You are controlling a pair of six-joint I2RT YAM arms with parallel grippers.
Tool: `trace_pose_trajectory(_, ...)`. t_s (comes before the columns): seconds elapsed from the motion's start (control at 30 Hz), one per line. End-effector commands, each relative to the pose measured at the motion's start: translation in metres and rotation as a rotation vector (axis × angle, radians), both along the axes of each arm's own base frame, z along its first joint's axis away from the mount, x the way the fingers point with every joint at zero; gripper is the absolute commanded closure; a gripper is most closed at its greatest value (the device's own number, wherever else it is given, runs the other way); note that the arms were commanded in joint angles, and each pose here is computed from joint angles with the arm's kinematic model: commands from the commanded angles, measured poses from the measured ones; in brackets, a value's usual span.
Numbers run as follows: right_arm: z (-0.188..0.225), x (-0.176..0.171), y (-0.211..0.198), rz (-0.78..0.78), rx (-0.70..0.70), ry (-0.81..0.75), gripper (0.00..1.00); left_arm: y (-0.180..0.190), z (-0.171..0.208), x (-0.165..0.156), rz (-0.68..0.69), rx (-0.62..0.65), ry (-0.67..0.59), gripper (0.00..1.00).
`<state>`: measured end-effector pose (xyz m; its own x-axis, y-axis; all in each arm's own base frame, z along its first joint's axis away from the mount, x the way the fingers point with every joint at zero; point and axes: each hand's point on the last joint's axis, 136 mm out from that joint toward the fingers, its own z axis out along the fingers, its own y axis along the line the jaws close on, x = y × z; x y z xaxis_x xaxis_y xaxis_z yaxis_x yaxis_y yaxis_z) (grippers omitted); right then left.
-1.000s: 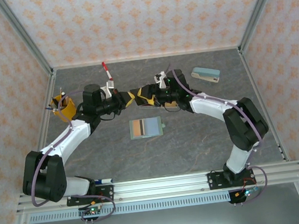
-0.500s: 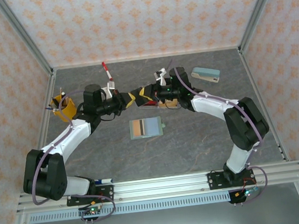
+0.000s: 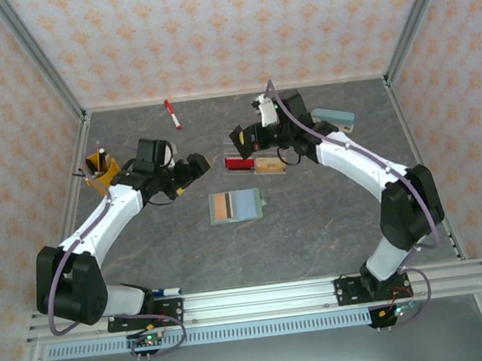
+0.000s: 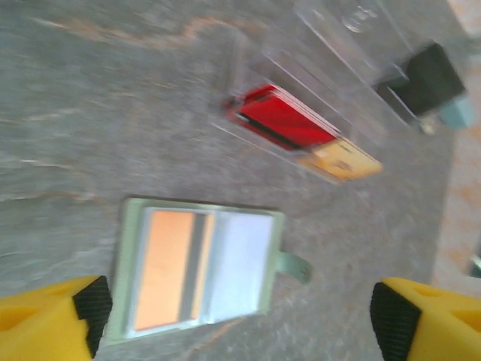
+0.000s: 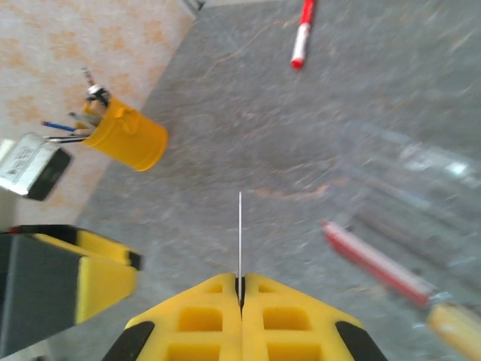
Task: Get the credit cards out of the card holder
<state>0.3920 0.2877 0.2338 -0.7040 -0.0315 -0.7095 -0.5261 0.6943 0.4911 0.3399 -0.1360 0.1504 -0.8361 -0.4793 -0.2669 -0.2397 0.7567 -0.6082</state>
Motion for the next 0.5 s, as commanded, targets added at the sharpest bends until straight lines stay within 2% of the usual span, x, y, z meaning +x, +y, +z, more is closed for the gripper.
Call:
trace_pose_trajectory(0.0,-0.006,0.025,-0.036,-0.008,-0.205,-0.151,1.0,0.039,-0.003,-0.01,0.014,0.219,0.022,0.0)
trace_pose_trajectory(0.13,0.007,0.053,-0.062,-0.052,-0.297,-0.227,1.0,0.055,0.002,-0.004,0.014,0.28,0.005,0.0)
trace_pose_trajectory(0.3,-0.003,0.072,-0.081,0.028,-0.461,-0.199,1.0,0.058,0.009,-0.003,-0.014,0.307,0.01,0.0)
trace_pose_trajectory(0.47,-0.008,0.081,-0.087,0.146,-0.505,-0.276,1.0,0.057,0.007,-0.001,-0.023,0.315,0.018,0.0)
